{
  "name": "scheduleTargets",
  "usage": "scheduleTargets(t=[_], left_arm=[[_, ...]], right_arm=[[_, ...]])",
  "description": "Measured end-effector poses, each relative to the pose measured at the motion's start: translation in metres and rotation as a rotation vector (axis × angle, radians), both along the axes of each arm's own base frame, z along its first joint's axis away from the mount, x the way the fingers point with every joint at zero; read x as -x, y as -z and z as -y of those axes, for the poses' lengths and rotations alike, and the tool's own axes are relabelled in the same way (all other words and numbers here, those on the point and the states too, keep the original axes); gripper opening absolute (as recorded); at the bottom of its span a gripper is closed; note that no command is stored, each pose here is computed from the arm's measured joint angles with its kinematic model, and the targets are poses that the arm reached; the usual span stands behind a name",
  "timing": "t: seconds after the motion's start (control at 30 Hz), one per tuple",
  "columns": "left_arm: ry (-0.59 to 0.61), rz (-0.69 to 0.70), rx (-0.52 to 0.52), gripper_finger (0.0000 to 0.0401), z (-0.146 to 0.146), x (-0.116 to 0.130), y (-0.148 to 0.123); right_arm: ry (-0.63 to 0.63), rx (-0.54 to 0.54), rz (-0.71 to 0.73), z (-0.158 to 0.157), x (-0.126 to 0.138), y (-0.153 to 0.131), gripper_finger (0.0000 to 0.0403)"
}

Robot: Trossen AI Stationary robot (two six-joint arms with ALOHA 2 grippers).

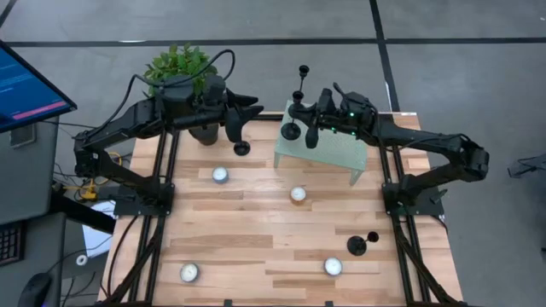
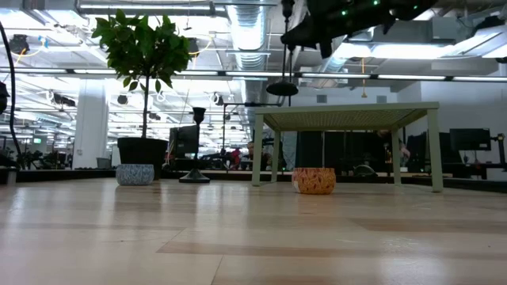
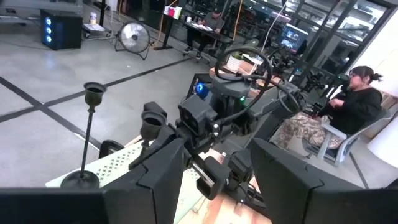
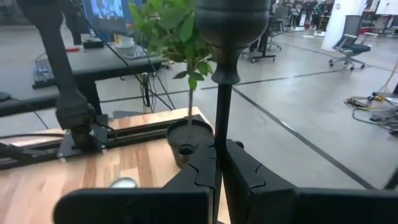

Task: Pick & Place candle stick holders
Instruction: Put the candle holder on the shelf aligned with the other candle holder

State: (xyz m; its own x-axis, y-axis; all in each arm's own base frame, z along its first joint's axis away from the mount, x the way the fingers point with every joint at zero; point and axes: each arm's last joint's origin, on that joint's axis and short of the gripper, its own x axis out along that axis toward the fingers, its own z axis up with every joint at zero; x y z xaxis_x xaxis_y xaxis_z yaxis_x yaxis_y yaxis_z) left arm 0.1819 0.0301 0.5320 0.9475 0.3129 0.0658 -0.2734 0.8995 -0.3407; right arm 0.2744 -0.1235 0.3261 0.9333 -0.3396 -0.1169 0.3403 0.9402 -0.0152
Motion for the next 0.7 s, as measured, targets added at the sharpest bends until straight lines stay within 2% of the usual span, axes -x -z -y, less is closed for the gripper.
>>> scheduleTargets(t=[0.43, 0.7], left_arm=[[0.000, 0.012, -0.002, 0.0186, 0.000, 0.000, -0.001], [-0.001, 0.017, -0.020, 0.0186, 0.000, 0.000, -0.002]], right_arm=[[-0.008, -0.003, -0.058, 0.008, -0.003, 0.012, 0.0000], [-0.019, -0.038, -0.045, 0.014, 0.005, 0.034, 0.0000]])
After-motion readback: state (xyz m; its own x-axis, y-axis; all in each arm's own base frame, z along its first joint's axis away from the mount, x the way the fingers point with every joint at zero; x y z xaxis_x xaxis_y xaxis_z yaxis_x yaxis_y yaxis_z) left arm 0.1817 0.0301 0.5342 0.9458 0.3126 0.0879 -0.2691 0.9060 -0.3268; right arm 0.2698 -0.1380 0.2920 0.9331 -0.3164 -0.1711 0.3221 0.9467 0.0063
